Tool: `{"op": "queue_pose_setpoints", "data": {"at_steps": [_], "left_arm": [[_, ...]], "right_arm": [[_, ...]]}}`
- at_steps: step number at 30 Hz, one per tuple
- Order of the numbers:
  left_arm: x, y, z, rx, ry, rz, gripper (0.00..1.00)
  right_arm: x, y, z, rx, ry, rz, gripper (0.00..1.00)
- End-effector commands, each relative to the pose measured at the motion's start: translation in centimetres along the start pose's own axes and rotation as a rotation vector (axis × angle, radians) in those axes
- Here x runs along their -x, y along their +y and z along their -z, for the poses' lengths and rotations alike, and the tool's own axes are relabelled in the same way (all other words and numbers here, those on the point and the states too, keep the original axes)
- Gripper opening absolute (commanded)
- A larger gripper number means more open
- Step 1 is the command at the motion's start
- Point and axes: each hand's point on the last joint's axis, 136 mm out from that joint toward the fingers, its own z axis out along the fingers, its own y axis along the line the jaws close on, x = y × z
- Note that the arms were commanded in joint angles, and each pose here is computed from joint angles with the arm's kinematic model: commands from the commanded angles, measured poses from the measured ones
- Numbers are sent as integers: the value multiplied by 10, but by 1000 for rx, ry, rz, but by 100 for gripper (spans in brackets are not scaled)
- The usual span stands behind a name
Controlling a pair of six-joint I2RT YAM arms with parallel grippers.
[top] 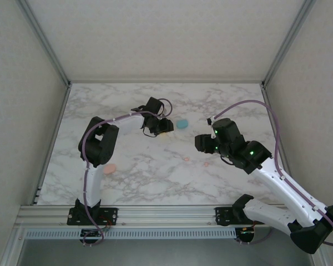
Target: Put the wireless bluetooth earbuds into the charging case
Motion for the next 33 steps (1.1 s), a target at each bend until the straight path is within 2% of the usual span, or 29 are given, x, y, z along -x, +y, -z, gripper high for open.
{"op": "queue_pose_setpoints", "data": {"at_steps": [1, 5, 10, 17, 20, 25, 27, 33], "left_arm": [[7, 19, 1, 94, -2, -12, 47], [13, 20, 9, 130, -13, -39, 55], [22, 14, 37, 161, -67, -84, 61], [14, 8, 120, 172, -262, -128, 65], [-2, 26, 155, 204, -347, -98, 65], [-38, 77, 202, 280, -454, 11, 67], [-52, 100, 222, 315, -521, 62, 74], [-81, 149, 271, 372, -673, 212, 88]], "right_arm": [[2, -1, 3, 4, -12, -26, 57], [1, -2, 6, 4, -13, -30, 57], [2, 0, 6, 17, -27, -18, 57], [0, 35, -16, 206, -52, 178, 61], [-8, 59, -29, 333, -33, 300, 62], [-28, 104, -64, 470, -22, 530, 65], [-39, 133, -78, 520, -51, 683, 70], [-69, 199, -121, 672, -27, 941, 71]]}}
